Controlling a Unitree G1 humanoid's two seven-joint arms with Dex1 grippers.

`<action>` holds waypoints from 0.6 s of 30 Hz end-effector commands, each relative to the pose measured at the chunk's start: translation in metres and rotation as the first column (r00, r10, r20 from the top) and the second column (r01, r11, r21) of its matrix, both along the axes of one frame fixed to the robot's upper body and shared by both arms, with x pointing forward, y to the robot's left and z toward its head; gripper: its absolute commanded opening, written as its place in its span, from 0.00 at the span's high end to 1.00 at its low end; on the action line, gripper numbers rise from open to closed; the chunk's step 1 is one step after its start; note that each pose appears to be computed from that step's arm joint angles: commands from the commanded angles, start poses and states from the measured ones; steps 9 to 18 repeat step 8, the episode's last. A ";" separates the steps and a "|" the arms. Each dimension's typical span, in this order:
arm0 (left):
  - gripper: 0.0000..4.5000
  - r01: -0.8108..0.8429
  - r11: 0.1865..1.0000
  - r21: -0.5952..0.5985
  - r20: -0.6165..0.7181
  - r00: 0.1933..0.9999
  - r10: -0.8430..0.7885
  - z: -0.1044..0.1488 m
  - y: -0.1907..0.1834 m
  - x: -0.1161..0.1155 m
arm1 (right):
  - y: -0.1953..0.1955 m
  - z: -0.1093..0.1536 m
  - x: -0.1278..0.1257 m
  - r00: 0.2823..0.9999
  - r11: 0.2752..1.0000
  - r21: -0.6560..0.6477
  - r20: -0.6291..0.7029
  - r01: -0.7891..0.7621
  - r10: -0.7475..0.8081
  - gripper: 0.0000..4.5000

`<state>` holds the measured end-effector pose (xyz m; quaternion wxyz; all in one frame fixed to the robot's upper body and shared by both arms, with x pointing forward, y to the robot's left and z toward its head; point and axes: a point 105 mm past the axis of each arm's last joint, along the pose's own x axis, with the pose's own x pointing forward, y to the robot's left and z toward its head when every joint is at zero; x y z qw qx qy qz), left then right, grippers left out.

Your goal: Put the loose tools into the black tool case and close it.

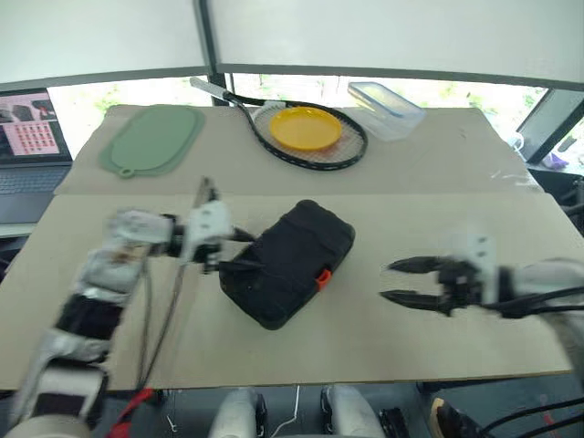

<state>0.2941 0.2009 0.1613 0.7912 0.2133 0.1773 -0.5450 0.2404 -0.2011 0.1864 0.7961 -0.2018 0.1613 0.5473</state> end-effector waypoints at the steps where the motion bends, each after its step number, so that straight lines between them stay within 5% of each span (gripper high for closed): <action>1: 0.01 -0.050 0.995 -0.087 -0.059 0.997 0.045 0.034 0.020 -0.038 | -0.017 0.021 -0.007 0.997 0.996 0.031 -0.026 -0.078 0.079 0.01; 7: 0.01 -0.166 0.981 -0.098 -0.068 0.985 0.160 0.031 0.036 -0.070 | -0.030 0.028 0.005 0.996 0.994 0.084 -0.057 -0.069 0.074 0.01; 18: 0.01 -0.171 0.980 -0.097 -0.061 0.984 0.166 0.030 0.036 -0.072 | -0.030 0.027 0.008 0.996 0.994 0.087 -0.055 -0.065 0.070 0.01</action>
